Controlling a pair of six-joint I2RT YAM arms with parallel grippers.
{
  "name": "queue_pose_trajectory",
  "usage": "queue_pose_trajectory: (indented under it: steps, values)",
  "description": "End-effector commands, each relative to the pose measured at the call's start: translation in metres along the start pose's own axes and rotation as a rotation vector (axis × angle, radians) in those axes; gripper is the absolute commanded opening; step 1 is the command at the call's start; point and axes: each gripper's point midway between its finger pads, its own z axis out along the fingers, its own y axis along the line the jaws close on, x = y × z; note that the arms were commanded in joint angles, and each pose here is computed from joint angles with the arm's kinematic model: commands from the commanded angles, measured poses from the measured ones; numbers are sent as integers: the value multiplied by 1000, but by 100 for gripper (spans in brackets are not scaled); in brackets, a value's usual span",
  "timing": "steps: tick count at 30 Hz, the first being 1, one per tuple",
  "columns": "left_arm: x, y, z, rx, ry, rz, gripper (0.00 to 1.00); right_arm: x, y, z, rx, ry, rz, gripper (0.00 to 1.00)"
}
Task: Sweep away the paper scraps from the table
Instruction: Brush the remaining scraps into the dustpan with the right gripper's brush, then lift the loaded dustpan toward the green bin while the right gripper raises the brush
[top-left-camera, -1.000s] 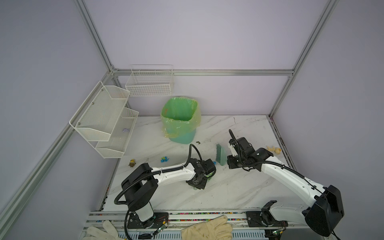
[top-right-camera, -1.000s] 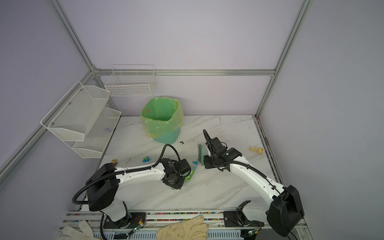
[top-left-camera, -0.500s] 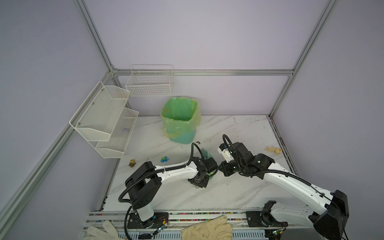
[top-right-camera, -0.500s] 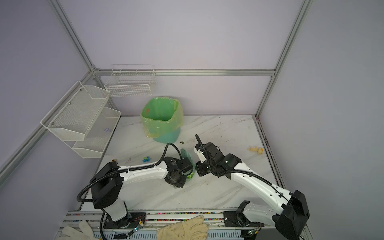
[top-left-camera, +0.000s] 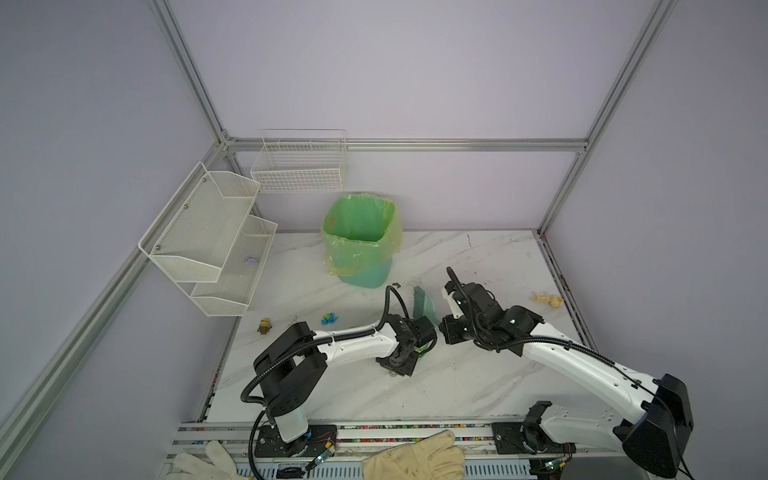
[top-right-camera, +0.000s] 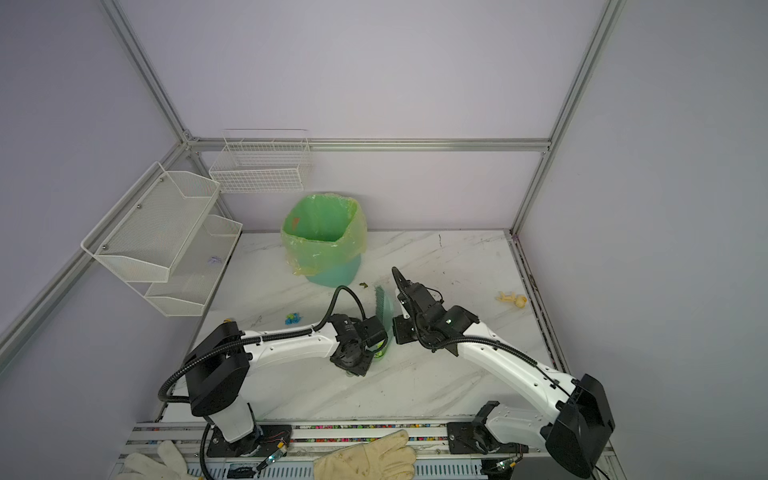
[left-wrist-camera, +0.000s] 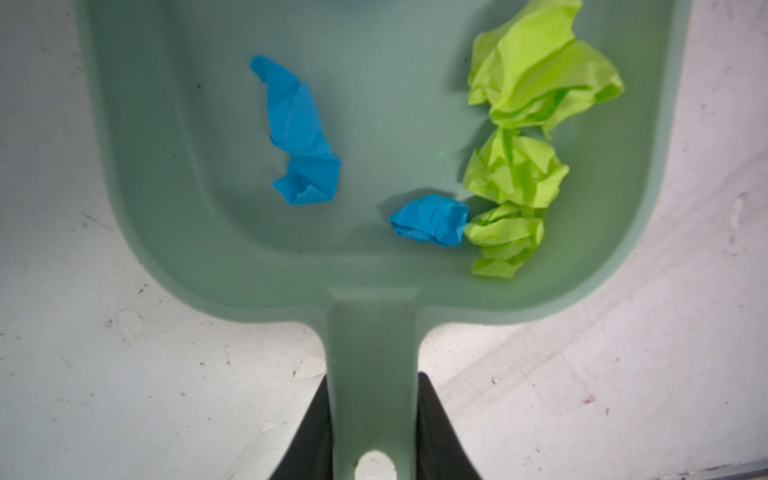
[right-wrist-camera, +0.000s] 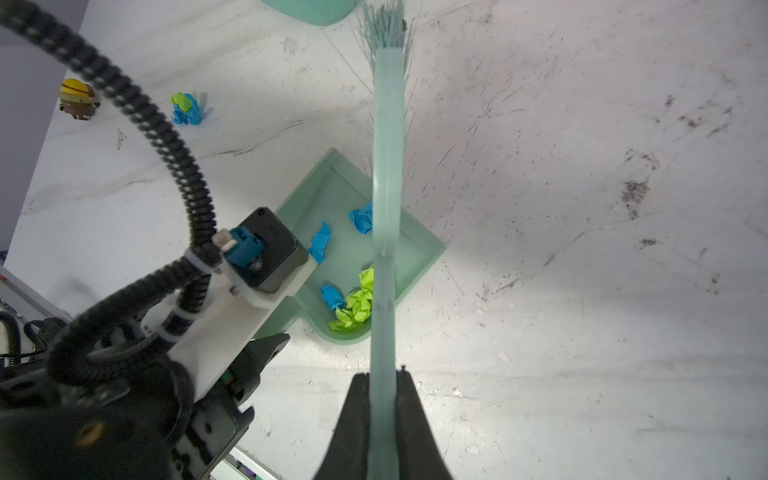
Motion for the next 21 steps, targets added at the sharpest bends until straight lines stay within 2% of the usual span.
queue_pose_trajectory:
  steps: [1,5,10,15,21]
  values:
    - [-10,0,-15,0,-40,9,0,-12,11,6,-60,-60,3,0]
    - [-11,-1,-17,2,-49,10,0,-8,20,4,-116,-42,-9,0]
    - [-15,-2,-16,2,-49,17,0,14,21,5,-154,37,-7,0]
    - [-17,-3,-16,7,-48,21,0,29,26,-8,-201,80,46,0]
    - [-19,-4,-15,6,-47,24,0,7,31,-48,-235,-56,83,0]
